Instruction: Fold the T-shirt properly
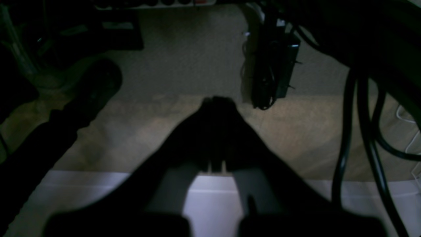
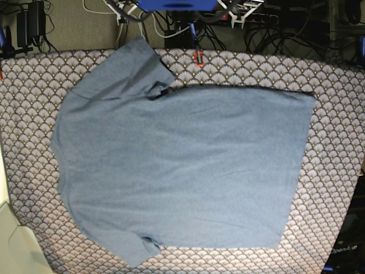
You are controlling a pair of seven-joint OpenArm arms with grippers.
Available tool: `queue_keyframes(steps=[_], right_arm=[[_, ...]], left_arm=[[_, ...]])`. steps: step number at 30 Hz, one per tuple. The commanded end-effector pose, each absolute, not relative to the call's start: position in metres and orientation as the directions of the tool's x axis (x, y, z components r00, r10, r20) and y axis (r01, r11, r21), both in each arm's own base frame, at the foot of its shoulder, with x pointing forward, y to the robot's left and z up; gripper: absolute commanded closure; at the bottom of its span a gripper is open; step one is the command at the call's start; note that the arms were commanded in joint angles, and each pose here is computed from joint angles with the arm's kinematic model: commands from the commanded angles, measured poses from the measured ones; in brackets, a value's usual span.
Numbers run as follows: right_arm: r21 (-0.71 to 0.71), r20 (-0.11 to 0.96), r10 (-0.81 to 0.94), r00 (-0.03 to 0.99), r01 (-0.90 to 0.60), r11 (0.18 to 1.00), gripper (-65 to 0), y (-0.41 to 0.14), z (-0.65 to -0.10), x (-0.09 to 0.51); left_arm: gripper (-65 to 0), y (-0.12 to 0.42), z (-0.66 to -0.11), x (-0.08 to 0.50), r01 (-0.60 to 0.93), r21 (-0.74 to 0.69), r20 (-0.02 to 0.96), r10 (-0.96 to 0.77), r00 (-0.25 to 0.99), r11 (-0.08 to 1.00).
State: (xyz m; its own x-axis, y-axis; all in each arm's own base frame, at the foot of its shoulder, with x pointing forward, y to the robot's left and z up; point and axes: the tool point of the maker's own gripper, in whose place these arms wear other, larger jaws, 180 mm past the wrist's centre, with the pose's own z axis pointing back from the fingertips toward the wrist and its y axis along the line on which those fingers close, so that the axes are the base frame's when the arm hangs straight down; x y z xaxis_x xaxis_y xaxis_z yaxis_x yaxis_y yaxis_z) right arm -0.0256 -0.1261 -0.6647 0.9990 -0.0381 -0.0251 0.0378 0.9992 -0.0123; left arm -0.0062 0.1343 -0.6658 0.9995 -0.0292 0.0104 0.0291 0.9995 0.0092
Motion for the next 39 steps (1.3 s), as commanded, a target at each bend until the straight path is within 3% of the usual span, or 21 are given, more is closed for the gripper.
queue_keyframes(steps=[1,39], right_arm=[[-0.01,-0.033,-0.043,0.999,0.043,0.999,0.0,-0.1251,-0.6646,-0.0293],[-0.016,-0.034,-0.041,0.999,0.04,0.999,0.0,-0.1293,-0.6642,-0.0348]], left_arm=[[-0.3,0.135,-0.6658,-0.0074,0.028,0.011,0.009,-0.028,1.0,1.0],[-0.3,0.1359,-0.6658,-0.0071,0.035,0.013,0.01,-0.035,0.999,0.999]])
